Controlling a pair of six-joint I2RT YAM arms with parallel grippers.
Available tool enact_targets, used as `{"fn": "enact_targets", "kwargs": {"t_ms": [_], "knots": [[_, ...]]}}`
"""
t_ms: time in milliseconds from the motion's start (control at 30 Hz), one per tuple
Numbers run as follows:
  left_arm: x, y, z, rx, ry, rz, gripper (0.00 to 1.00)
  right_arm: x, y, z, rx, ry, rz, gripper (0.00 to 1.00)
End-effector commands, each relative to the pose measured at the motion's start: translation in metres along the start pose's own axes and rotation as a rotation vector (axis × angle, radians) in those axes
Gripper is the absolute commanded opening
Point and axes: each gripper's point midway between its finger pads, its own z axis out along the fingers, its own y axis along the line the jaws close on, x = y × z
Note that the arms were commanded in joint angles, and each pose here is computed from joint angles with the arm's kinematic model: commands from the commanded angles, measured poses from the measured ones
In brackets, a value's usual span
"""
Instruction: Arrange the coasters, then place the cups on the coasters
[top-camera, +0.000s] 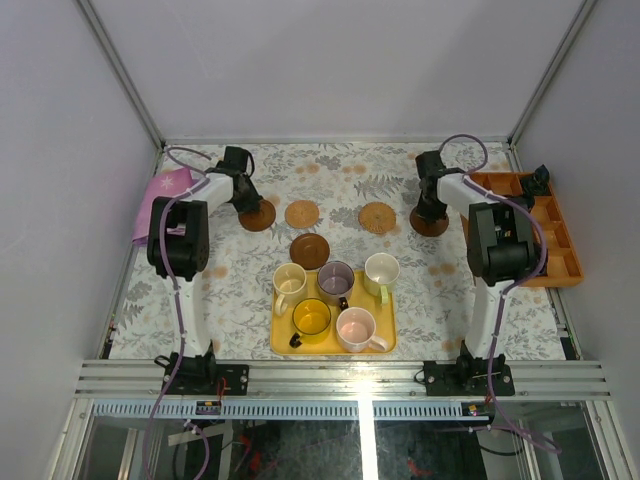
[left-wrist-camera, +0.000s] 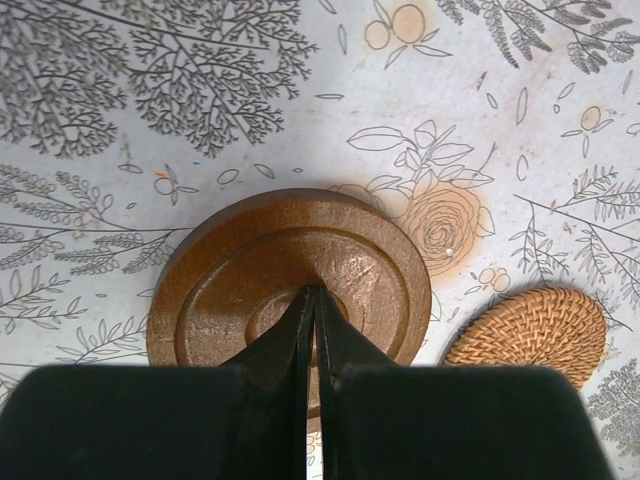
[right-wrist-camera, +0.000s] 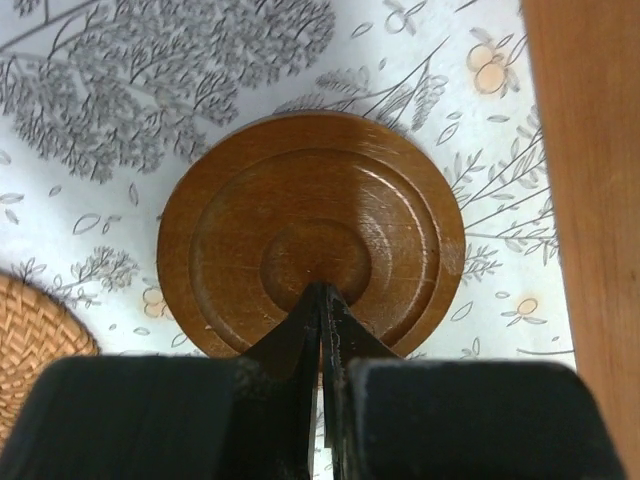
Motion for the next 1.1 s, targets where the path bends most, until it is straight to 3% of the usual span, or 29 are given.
{"fn": "enact_targets", "kwargs": {"t_ms": [0, 233, 500, 733, 1067], "knots": [[0.006, -0.004, 0.007, 0.037, 0.055, 0.026, 0.0, 0.055, 0.016, -0.011, -0.003, 0.156, -0.138, 0.0], [0.022, -0.021, 0.007, 0.087, 0.093, 0.087, 0.0, 0.057, 0.064, -0.014, -0.076, 0.151, -0.214, 0.0], [0.054, -0.044, 0.004, 0.127, 0.143, 0.153, 0.0, 0.052, 0.074, -0.005, -0.074, 0.138, -0.233, 0.0], [0.067, -0.049, 0.006, 0.126, 0.166, 0.163, 0.0, 0.045, 0.065, 0.004, -0.012, 0.112, -0.234, 0.0], [0.05, -0.034, 0.004, 0.051, 0.099, 0.102, 0.0, 0.025, 0.026, 0.016, 0.078, 0.111, -0.141, 0.0]]}}
